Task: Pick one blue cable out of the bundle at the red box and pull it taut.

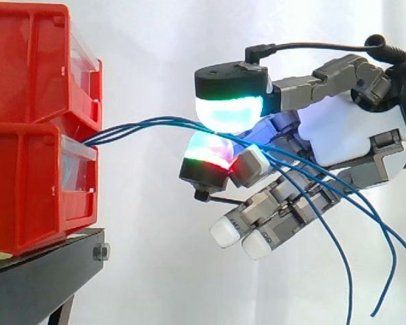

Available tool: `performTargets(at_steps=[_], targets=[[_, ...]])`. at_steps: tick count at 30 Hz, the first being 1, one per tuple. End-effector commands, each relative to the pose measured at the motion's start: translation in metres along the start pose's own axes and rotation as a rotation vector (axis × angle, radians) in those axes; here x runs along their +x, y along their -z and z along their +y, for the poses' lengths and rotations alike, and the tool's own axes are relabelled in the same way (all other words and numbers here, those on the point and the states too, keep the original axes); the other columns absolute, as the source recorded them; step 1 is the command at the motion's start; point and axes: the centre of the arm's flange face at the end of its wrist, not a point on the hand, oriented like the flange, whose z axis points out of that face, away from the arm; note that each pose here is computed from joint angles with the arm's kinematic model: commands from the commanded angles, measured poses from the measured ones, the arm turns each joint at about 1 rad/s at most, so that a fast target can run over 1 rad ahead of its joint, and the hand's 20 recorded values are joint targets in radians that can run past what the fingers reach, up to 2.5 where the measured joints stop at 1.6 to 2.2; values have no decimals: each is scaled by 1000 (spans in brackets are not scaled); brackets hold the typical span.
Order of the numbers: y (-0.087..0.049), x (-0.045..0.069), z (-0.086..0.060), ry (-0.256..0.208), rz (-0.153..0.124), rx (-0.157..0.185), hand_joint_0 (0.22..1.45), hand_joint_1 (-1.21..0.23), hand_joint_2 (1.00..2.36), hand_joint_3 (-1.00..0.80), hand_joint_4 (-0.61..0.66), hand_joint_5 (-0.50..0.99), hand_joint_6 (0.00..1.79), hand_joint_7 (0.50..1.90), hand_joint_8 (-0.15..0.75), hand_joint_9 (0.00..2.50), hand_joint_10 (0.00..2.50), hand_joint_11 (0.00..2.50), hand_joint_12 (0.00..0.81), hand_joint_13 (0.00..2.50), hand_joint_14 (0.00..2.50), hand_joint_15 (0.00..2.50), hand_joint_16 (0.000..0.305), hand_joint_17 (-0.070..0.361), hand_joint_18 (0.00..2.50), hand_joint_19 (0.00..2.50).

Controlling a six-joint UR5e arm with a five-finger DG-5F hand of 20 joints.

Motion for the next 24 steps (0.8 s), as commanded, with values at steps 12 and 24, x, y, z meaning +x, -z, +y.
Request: performTargets(at_steps=[12,24], targets=[[0,0,0,1,0,2,707,-895,1012,-348,210,-198,905,1378,304,958,18,1125,429,702,10,336,57,129,659,295],[0,0,0,0,0,1,719,-905,1011,-369,220,-201,907,1376,300,954,19,1112,427,704,11,340,57,129,665,282]])
